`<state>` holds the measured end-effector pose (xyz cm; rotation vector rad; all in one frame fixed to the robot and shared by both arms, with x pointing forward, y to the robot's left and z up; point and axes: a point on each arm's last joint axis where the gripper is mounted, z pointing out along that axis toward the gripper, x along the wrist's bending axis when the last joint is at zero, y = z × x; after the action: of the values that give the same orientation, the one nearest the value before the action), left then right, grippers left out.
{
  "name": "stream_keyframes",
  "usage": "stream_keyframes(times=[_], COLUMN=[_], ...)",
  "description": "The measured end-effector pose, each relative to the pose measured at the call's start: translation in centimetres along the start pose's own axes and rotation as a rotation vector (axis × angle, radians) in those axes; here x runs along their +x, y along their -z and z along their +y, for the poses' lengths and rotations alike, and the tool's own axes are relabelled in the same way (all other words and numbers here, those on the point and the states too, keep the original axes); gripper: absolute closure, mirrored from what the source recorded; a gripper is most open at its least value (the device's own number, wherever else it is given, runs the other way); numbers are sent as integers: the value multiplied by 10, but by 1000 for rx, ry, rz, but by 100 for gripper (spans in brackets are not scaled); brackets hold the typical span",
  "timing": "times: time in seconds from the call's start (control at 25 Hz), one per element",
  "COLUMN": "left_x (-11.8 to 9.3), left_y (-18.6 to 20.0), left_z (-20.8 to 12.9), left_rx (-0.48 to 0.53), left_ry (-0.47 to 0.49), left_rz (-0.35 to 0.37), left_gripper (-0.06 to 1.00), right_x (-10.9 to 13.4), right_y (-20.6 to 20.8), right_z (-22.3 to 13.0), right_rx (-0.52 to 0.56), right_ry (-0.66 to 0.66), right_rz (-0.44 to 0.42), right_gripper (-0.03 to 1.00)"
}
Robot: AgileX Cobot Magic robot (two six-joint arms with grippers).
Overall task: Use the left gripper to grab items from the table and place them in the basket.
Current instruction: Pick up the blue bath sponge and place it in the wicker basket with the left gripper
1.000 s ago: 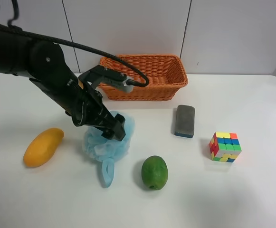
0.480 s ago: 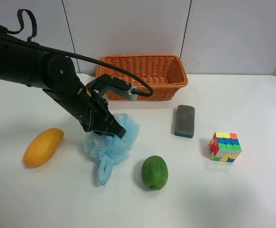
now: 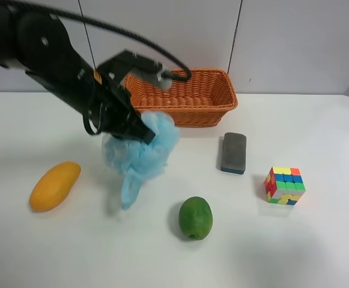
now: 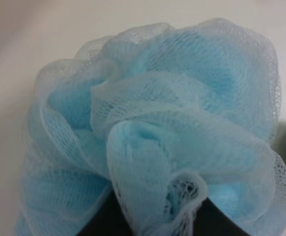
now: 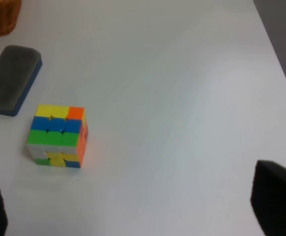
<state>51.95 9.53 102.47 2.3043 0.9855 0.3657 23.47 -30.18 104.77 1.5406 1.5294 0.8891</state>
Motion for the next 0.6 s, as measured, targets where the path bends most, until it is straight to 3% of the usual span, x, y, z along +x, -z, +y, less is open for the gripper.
stream_keyframes(times=[0.16, 0.28, 0.4, 0.6], left_x=[8, 20, 37, 68], left_y=[41, 49, 37, -19], left_z=[47, 71, 90, 109], left_rx=[-137, -181, -189, -157], left_ry=[-129, -230, -278, -280], left_rz=[90, 175, 226, 259], left_gripper=[84, 84, 84, 85], right_x=[0, 0, 0, 0], right_y=[0, 0, 0, 0], right_z=[0, 0, 0, 0], right_rx=[0, 0, 0, 0], right_ry=[0, 0, 0, 0], right_rz=[0, 0, 0, 0], right_gripper=[-3, -3, -3, -3])
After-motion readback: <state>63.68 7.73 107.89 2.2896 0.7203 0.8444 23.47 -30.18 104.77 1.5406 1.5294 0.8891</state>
